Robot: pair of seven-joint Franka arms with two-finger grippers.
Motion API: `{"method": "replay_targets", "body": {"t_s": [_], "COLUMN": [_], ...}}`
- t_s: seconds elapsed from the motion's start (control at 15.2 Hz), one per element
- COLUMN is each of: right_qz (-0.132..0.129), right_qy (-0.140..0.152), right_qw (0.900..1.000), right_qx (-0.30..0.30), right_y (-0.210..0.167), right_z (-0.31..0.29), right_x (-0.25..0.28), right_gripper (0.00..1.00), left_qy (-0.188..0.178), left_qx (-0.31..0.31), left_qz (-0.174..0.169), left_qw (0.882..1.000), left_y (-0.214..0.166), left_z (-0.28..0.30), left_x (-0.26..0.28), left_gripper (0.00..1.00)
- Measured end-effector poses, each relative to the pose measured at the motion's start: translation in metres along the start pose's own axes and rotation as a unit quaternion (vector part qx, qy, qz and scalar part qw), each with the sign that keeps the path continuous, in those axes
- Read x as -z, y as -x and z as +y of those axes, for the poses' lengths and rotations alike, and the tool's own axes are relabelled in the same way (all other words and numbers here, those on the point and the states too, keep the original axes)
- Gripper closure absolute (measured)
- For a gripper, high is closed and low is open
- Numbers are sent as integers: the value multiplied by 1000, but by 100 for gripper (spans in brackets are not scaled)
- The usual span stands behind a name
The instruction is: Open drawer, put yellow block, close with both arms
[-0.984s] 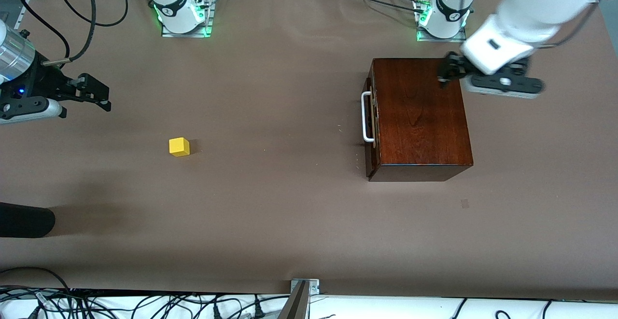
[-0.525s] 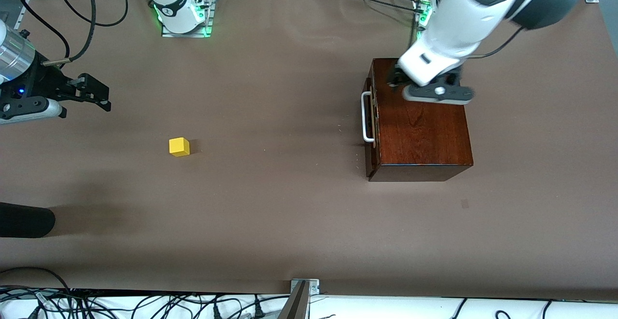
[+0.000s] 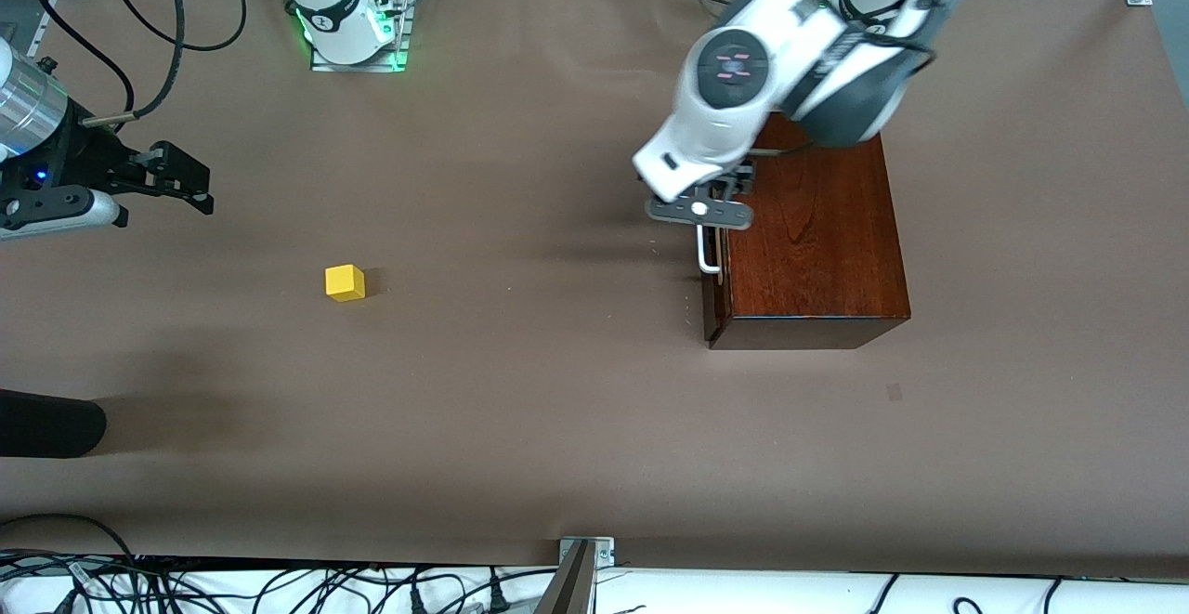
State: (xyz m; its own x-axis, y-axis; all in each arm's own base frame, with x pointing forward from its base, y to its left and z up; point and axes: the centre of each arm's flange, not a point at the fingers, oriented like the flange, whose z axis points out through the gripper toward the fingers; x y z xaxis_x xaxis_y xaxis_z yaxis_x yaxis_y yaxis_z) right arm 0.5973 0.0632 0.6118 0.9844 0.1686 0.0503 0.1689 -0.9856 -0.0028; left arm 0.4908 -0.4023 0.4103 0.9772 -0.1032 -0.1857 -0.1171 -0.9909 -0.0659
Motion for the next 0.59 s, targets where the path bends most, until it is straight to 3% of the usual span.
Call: {"method": "replay_targets", "body": {"t_s": [0.26, 0.59], "right_qz": [0, 0], "right_qy": [0, 0], "right_qw": [1000, 1000], "right_qx": [0, 0], "right_y": [0, 0], "right_z": [0, 0], "right_x": [0, 0], "right_gripper": [0, 0], "left_qy": [-40, -41], "left_qx": [-4, 22], "left_qz": [-9, -20], "left_qw": [999, 999], "left_y": [8, 6], "left_z": [17, 16], "left_x": [-36, -67], "left_gripper": [0, 0]}}
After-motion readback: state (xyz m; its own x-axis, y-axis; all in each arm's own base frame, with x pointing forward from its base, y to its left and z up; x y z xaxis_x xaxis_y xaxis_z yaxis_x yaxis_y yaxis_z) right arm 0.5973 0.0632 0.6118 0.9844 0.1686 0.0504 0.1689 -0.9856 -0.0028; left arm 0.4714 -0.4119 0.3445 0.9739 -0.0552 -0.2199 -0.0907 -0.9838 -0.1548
